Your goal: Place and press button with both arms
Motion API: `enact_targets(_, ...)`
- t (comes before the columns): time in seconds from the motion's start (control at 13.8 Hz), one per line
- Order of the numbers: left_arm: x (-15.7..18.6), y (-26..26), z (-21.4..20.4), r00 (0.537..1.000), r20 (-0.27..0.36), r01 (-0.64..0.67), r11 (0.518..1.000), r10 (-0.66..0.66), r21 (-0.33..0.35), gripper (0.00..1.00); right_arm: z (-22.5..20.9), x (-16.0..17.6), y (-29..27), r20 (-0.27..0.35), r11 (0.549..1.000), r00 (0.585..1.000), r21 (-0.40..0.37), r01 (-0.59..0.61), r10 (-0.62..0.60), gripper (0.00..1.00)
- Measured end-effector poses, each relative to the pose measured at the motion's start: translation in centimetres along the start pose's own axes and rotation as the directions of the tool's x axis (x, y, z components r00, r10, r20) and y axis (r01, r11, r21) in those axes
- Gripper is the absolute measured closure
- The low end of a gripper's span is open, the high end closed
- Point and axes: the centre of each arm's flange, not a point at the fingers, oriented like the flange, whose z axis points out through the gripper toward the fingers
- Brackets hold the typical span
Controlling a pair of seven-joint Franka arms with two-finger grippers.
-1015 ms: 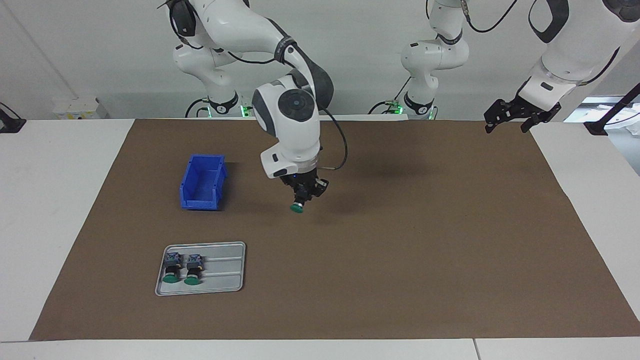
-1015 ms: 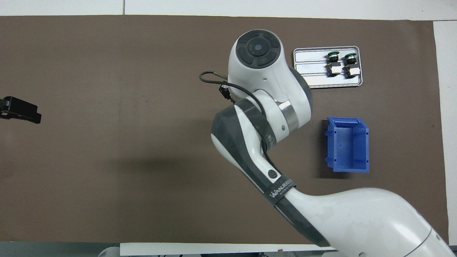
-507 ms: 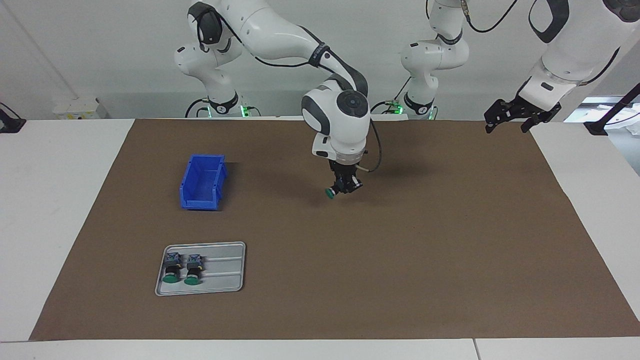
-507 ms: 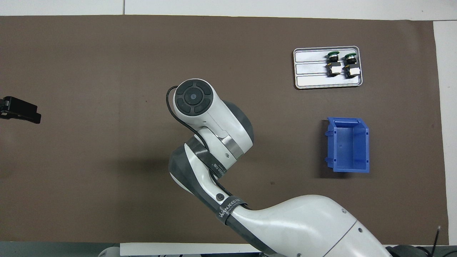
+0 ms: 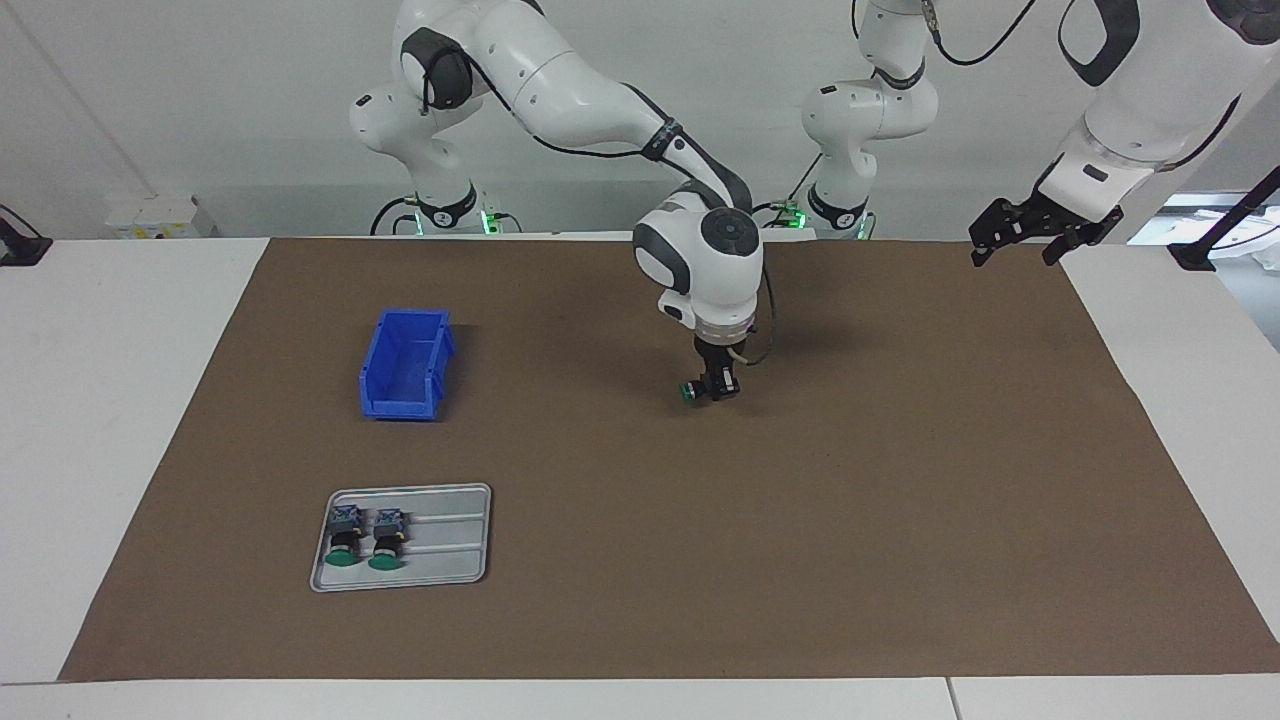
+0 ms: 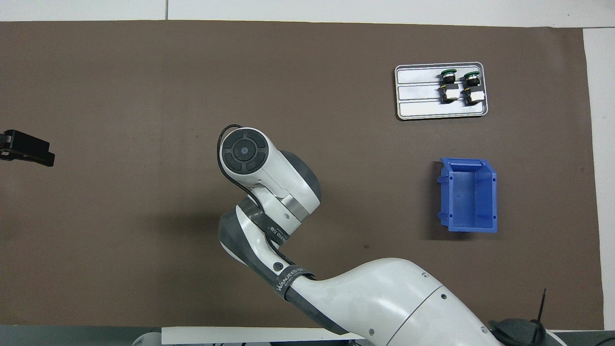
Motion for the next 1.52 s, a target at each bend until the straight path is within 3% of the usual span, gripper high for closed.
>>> enact_targets(0.51,0.0,-0.2,0.0,1.0,0.001,0.004,1.0,-0.004,-0.001,0.0,1.4,0.6,0.2,0.0,1.0,1.0,0.001,-0.018,0.018,0.56)
enact_targets(0.8,0.0,-0.2,0.0,1.0,0.001,0.004,1.0,-0.004,-0.001,0.0,0.6,1.0,-0.4,-0.006,1.0,1.0,-0.002,-0.019,0.019,0.1)
enact_targets(0.87,0.0,-0.2,0.1,1.0,0.001,0.004,1.0,-0.004,-0.001,0.0,-0.6,1.4,-0.9,-0.012,1.0,1.0,-0.006,0.011,-0.011,0.04)
enact_targets(0.94,0.0,-0.2,0.1,1.0,0.001,0.004,1.0,-0.004,-0.001,0.0,-2.5,2.1,-1.6,-0.016,0.997,0.997,-0.012,0.074,-0.074,0.04)
enact_targets(1.09,0.0,-0.2,0.1,1.0,0.001,0.004,1.0,-0.004,-0.001,0.0,-7.8,5.8,-3.4,-0.019,0.97,0.97,-0.014,0.242,-0.242,0.02)
enact_targets(1.23,0.0,-0.2,0.1,1.0,0.002,0.004,1.0,-0.004,-0.001,0.0,-13.4,12.4,-5.3,-0.022,0.915,0.915,-0.022,0.402,-0.402,0.02)
enact_targets(1.52,0.0,-0.2,0.1,1.0,0.003,0.018,1.0,-0.018,-0.001,0.0,-21.4,26.3,-6.9,-0.01,0.728,0.728,-0.046,0.684,-0.685,0.02)
